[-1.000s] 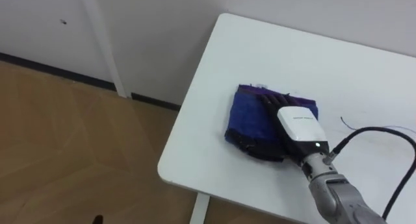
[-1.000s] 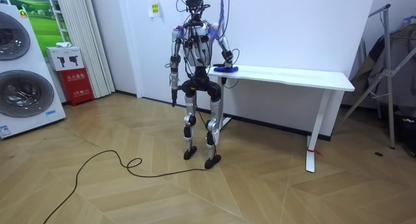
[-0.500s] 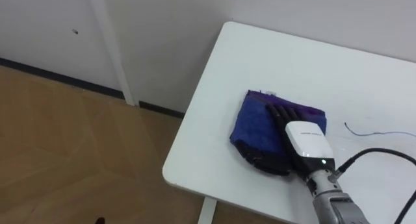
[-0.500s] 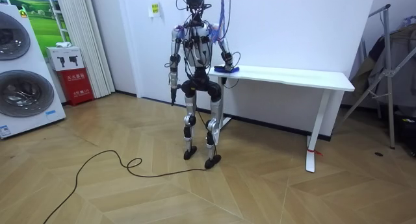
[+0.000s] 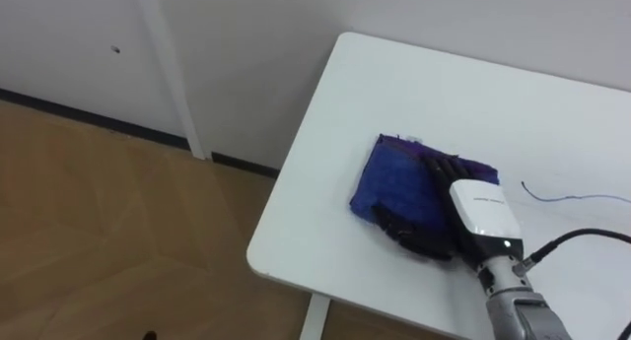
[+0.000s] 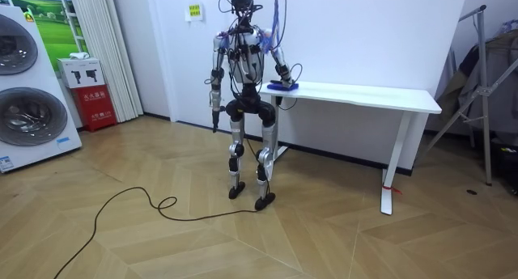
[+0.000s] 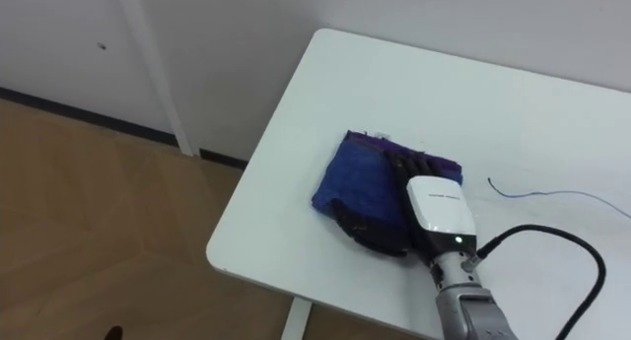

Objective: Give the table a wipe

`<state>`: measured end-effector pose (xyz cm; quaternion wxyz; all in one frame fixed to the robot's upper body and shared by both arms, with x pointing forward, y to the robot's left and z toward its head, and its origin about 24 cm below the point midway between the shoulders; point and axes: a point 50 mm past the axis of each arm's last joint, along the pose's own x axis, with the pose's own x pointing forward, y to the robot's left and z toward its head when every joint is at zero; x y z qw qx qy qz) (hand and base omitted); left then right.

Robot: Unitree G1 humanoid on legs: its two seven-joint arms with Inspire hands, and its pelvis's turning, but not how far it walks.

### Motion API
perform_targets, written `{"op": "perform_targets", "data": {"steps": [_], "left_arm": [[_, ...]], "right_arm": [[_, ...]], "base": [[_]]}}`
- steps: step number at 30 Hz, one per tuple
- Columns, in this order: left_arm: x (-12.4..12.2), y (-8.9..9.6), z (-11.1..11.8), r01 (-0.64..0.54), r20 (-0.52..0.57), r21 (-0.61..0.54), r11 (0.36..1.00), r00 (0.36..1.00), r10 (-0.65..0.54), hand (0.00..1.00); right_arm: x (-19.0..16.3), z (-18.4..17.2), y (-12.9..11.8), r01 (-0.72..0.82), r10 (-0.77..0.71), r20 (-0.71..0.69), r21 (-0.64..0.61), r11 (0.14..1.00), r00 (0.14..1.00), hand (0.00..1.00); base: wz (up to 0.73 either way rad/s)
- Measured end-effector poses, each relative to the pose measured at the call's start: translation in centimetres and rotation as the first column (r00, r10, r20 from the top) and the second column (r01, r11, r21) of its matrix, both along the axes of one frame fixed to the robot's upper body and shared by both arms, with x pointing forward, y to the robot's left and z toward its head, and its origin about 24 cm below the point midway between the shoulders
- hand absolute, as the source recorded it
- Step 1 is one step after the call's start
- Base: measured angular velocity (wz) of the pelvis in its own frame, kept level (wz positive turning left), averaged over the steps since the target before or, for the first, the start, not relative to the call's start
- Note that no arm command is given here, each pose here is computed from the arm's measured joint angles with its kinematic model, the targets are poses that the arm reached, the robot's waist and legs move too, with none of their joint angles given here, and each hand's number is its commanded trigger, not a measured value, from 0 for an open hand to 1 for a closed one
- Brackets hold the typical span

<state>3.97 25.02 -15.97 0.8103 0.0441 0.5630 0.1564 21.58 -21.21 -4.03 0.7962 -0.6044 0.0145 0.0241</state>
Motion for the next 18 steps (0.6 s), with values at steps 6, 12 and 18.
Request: {"op": "perform_targets", "data": {"steps": [6,12,18], "left_arm": [[-0.5,-0.2,-0.2,-0.005,-0.019,-0.007,1.000,1.000,0.005,0.00],[-0.7,-0.2,-0.2,-0.016,-0.031,-0.009,1.000,0.999,0.016,0.00],[-1.3,-0.2,-0.3,-0.021,-0.049,-0.010,1.000,0.999,0.020,0.00]], "right_arm": [[0.3,0.1,0.5,0.009,-0.009,0.019,0.019,1.000,1.000,0.00],[1.0,0.5,0.7,0.025,-0.026,0.036,0.023,0.999,0.999,0.00],[1.3,0.7,0.7,0.025,-0.027,0.046,0.030,0.999,0.999,0.00]], "base": [[0.00],[0.00],[0.00]]}}
